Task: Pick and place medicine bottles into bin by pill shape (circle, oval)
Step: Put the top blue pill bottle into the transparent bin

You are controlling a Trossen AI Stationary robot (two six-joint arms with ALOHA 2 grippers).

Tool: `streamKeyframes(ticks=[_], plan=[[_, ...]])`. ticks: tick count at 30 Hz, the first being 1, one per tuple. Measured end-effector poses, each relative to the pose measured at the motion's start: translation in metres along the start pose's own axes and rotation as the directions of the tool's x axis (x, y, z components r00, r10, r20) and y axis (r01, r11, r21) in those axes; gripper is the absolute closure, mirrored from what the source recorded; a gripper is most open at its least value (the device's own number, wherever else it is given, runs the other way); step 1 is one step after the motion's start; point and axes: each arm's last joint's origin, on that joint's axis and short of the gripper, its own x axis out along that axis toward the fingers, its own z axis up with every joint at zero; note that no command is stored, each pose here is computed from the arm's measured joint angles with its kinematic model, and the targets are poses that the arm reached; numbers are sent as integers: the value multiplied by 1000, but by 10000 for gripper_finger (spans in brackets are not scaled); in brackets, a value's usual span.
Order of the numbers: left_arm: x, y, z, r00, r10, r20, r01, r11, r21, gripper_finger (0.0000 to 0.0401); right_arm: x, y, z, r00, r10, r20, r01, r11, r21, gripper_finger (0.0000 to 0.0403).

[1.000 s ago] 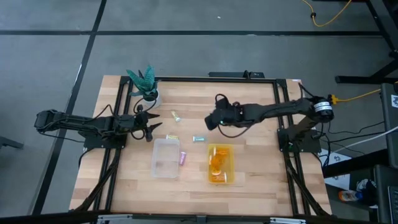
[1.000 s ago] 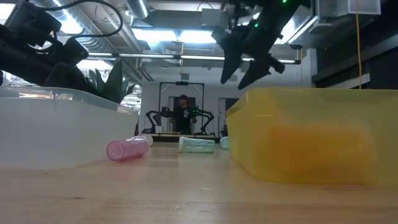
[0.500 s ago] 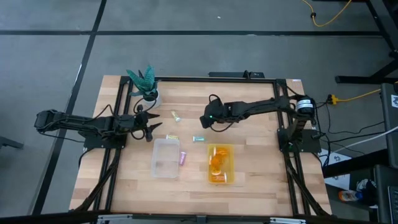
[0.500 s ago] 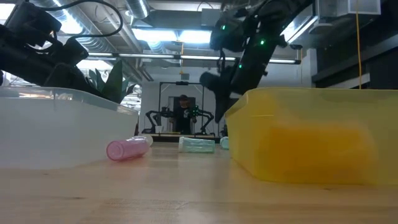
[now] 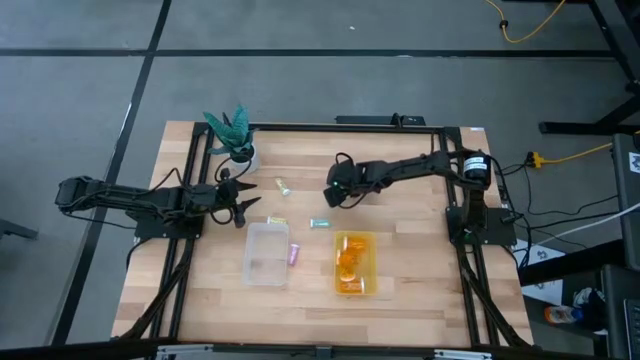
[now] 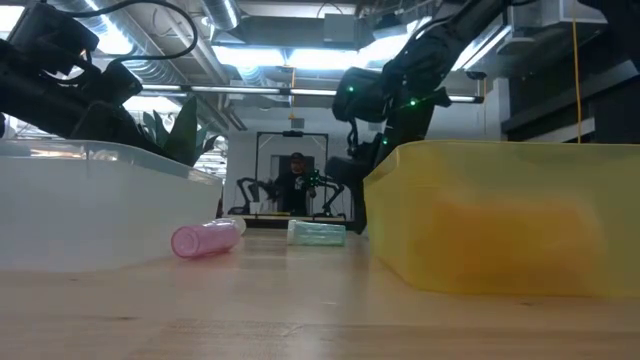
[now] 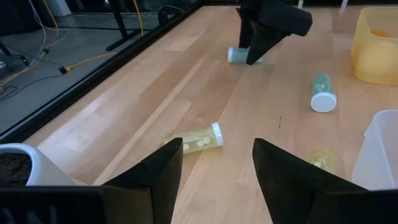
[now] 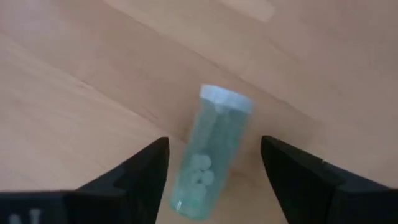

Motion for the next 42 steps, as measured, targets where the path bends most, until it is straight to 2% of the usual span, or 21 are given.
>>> streamKeyframes(ticks=[4, 12, 16, 22, 27, 31, 34, 36, 40, 42], plan=[[0, 0, 0, 1000, 0, 0, 0, 1000, 0, 211, 1, -4, 3, 1000, -9, -1, 9, 1000, -14, 168], [0, 0, 0, 1000, 0, 0, 0, 1000, 0, 211, 1, -5, 3, 1000, -15, -17, 15, 1000, -18, 270], [0, 0, 0, 1000, 0, 0, 0, 1000, 0, 211, 1, -5, 3, 1000, -16, -17, 15, 1000, -24, 306], [0, 0, 0, 1000, 0, 0, 0, 1000, 0, 211, 1, -2, 5, 1000, 14, 11, -14, 998, -69, 307], [0, 0, 0, 1000, 0, 0, 0, 1000, -2, 211, -12, 4, 16, 991, 97, 97, -87, 991, -105, 306], [0, 0, 0, 1000, 0, 0, 0, 1000, -3, 211, -30, 9, 26, 965, 167, 203, -145, 982, -120, 306], [0, 0, 0, 1000, 0, 0, 0, 1000, -3, 211, -43, 19, 32, 921, 261, 289, -220, 961, -167, 306], [0, 0, 0, 1000, 0, 0, 0, 1000, -2, 211, -50, 29, 34, 879, 354, 320, -292, 929, -227, 306], [0, 0, 0, 1000, 0, 0, 0, 1000, -1, 211, -63, 50, 32, 764, 553, 332, -435, 822, -369, 306], [0, 0, 0, 1000, 0, 0, 0, 1000, -2, 211, -68, 57, 27, 724, 614, 314, -473, 773, -423, 306]])
